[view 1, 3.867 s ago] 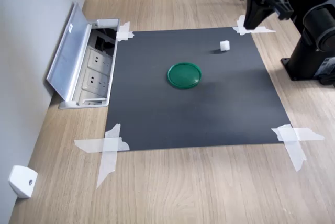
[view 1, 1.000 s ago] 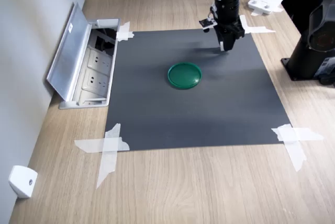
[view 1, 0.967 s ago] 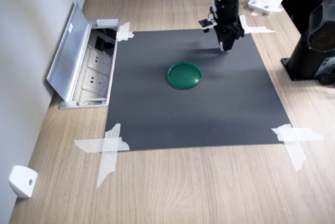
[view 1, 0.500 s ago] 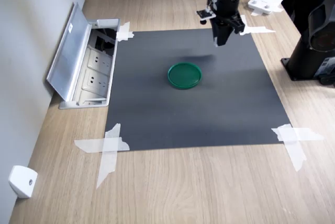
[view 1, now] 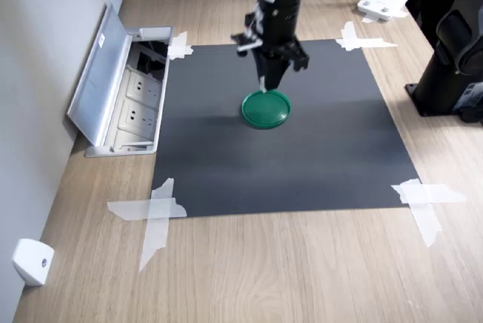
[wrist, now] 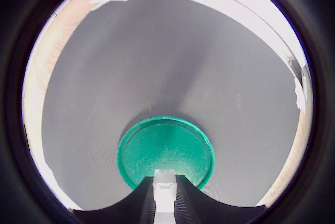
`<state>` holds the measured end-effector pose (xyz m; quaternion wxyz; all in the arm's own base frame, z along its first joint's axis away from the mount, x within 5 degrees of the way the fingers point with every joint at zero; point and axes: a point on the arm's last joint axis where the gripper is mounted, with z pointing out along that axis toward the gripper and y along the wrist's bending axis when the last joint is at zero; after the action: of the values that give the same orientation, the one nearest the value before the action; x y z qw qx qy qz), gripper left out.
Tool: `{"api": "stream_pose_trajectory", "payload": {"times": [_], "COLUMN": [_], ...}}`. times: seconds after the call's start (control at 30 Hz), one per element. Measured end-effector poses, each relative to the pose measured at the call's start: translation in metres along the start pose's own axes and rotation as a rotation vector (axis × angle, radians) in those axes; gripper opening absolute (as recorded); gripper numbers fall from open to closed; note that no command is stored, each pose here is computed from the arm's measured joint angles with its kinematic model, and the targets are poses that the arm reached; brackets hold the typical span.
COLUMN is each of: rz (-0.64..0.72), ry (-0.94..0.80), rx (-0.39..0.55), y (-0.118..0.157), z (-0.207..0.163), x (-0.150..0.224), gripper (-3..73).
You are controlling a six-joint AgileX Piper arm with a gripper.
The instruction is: Grasp a white terminal and put it on the green lid.
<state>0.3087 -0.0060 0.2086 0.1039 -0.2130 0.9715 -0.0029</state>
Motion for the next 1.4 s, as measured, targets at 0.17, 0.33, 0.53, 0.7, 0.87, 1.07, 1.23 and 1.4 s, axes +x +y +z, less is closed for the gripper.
{"api": "stream_pose_trajectory", "payload": {"times": [0.17, 0.33, 0.53, 0.7, 0.87, 1.07, 1.23, 1.4], "rz": [-0.017, -0.017, -0.033, -0.035, -0.035, -0.037, -0.035, 0.056], "ry": [0.05, 0.051, 0.04, 0.03, 0.016, -0.087, -0.214, -0.399], "rx": [0.003, 0.007, 0.0, 0.005, 0.013, 0.067, 0.129, 0.197], "y": [-0.003, -0.004, -0.003, -0.004, -0.004, -0.004, -0.003, 0.002], "z": [0.015, 0.017, 0.017, 0.017, 0.016, -0.009, -0.042, -0.081], "x": [-0.001, -0.001, -0.002, -0.003, -0.004, -0.007, -0.007, -0.002], "gripper": [9.1, 11.7, 28.2, 48.0, 56.8, 51.4, 25.2, 2.2]}}
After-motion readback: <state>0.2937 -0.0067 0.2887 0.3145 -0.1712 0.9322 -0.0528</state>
